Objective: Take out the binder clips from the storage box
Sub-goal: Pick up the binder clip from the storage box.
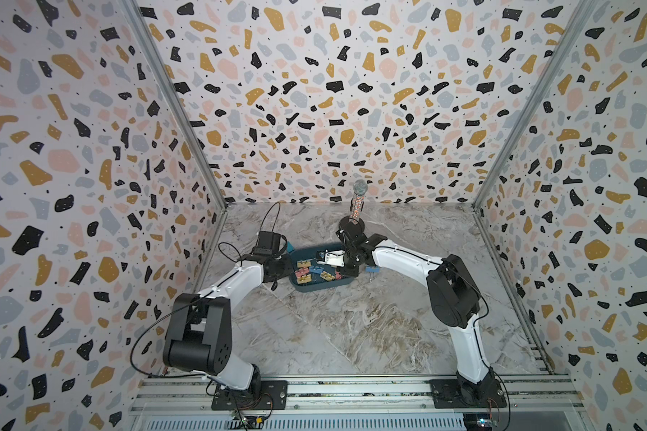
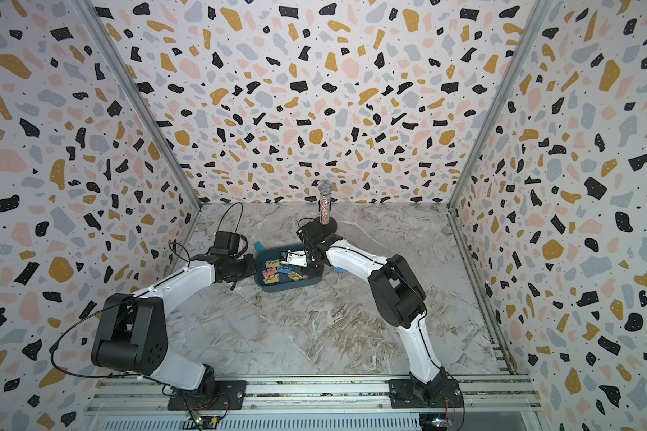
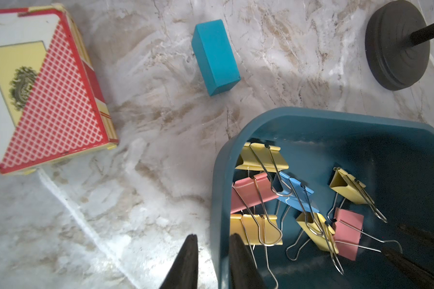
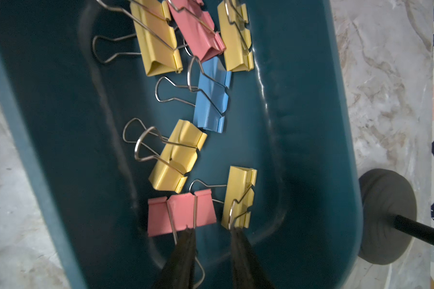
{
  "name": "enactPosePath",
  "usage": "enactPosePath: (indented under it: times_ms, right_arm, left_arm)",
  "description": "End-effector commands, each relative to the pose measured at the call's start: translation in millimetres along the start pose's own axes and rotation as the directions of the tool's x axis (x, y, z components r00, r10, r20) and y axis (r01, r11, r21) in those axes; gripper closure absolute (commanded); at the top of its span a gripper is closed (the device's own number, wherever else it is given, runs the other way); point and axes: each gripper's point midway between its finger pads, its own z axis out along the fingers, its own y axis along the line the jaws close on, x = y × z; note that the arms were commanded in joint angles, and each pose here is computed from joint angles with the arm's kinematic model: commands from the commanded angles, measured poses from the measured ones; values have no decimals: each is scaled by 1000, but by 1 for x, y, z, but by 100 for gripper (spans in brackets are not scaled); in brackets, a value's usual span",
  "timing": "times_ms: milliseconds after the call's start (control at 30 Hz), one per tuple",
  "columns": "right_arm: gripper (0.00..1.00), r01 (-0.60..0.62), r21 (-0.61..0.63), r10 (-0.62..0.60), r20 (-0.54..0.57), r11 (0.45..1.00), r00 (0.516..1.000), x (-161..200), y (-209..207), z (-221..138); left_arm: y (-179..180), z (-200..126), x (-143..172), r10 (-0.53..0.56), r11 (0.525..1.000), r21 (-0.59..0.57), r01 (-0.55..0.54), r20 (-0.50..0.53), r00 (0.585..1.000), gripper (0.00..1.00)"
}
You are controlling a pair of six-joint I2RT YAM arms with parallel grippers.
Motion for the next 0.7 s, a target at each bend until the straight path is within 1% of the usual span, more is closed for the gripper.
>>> enactPosePath:
  times_ms: [0,500,667]
  right_arm:
    - [70,4,54,-5,22,999,1000,-14,-15,-7]
    - [70,-6,61,6,6,998,1000,-14,-20,10]
    - [75,-9,69,10,-5,998,1000,-11,-22,14]
  left_arm:
    - [0,-4,-5,-3,1000,4,3,14,1000,74]
    - [-1,-5,-5,-2,1000,6,2,16,1000,74]
    - [-1,-5,-5,-2,1000,8,1,15,1000,74]
